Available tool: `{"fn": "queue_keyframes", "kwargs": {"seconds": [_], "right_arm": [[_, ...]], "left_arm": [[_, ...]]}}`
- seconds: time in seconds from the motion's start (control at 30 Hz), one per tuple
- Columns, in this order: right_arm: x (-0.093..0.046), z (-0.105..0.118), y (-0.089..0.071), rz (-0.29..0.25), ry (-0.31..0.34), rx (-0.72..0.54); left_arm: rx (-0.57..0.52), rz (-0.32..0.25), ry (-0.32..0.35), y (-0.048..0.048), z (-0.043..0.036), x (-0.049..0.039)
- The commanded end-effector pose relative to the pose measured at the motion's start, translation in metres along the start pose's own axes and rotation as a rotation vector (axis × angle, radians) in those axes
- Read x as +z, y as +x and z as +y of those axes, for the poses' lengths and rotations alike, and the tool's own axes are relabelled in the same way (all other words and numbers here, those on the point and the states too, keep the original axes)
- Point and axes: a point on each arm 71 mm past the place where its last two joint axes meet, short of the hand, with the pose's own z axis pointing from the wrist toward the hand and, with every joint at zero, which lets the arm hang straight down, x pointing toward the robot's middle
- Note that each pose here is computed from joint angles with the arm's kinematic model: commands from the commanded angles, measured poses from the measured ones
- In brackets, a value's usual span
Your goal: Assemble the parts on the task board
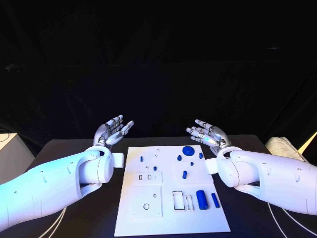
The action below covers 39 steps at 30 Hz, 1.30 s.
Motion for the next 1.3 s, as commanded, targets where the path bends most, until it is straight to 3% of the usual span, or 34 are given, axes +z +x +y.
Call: {"fn": "queue_keyframes", "kwargs": {"seconds": [0.03,0.17,0.2,0.43,0.63,0.93,1.3], "right_arm": [[0.003,0.0,0.007,0.157,0.019,0.009],[0.005,-0.001,0.006,0.169,0.023,0.003],[0.01,0.011,-0.008,0.133,-0.078,-0.191],[0.015,0.027,-0.014,0.128,-0.192,-0.409],[0.021,0.044,-0.018,0.164,-0.267,-0.639],[0.027,0.06,-0.016,0.27,-0.252,-0.983],[0.026,0.066,-0.008,0.319,-0.216,-1.327]], "left_arm": [[-0.073,0.067,0.034,0.0048,-0.0035,0.0023],[-0.073,0.067,0.034,0.0048,-0.0035,0.0023],[-0.084,0.084,0.048,-0.01,-0.0116,-0.0009],[-0.069,0.114,0.089,-0.0136,-0.0245,-0.0043],[-0.066,0.151,0.121,-0.0136,-0.0386,-0.0097],[-0.088,0.21,0.11,-0.0128,-0.054,-0.0253],[-0.119,0.311,0.096,-0.0057,-0.0699,-0.0466]]}}
